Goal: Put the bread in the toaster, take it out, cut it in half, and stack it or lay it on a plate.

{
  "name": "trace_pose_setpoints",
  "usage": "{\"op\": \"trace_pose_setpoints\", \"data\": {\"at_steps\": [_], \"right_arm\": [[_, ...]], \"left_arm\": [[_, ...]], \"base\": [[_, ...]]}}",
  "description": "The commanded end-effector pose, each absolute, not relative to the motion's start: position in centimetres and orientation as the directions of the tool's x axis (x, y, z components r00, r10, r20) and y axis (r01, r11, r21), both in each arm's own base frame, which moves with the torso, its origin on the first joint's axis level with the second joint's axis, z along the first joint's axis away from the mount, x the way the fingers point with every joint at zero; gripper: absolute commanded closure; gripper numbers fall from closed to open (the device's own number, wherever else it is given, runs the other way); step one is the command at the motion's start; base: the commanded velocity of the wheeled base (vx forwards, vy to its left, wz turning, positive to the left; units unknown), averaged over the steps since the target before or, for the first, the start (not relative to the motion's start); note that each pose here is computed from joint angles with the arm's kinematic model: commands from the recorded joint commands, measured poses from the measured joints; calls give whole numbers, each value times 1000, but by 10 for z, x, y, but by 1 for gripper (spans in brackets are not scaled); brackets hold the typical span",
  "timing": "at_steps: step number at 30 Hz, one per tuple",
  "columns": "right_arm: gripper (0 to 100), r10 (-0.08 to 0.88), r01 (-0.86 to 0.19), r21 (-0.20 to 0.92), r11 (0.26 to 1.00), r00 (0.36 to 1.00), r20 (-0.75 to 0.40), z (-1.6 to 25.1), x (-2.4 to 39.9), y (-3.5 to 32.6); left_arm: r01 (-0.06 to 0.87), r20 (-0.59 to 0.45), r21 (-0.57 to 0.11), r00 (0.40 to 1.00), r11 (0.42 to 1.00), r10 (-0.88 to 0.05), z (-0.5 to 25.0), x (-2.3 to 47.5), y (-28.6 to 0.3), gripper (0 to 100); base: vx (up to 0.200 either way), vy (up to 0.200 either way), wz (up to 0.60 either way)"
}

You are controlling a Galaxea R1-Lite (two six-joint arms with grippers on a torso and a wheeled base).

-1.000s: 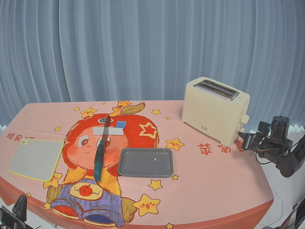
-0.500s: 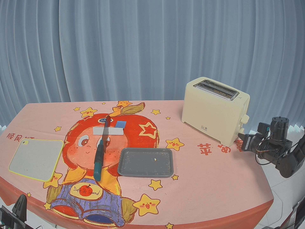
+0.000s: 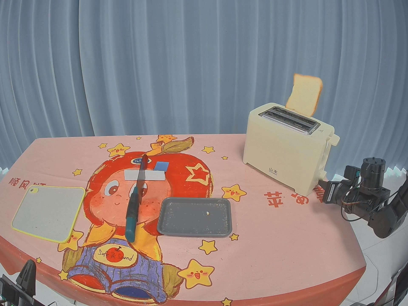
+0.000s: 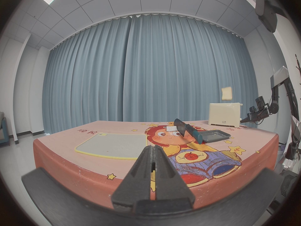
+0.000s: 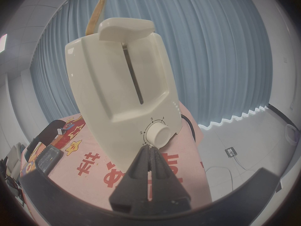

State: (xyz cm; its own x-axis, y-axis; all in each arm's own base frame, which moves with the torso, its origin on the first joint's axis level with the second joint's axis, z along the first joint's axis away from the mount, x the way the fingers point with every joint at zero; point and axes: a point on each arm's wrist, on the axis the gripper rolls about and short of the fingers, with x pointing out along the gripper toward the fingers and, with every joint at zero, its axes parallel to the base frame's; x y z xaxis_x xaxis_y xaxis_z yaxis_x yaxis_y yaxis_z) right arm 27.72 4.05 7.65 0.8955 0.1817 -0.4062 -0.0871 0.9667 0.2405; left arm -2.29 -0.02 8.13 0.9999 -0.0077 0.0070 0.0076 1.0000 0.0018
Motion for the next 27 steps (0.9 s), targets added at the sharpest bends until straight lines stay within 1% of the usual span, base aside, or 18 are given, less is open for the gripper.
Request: {"op": "trace_pose_setpoints", "data": {"at_steps": [1,18,22,27], "right_arm": [[100,181,-86,241,967,894,-410,75,277,40],[100,195,-105,234,967,893,-405,77,273,45],[100,197,-114,222,968,895,-400,79,270,53],[100,230,-168,205,964,915,-332,101,248,71]], "left_arm": [[8,5,2,1000,1000,-8,76,-23,0,100],[8,5,2,1000,1000,-8,76,-23,0,100],[8,6,2,1000,1000,-8,76,-23,0,100],[8,6,2,1000,1000,-8,76,-23,0,100]], "base": [[0,0,0],[0,0,0],[0,0,0],[0,0,0]]}}
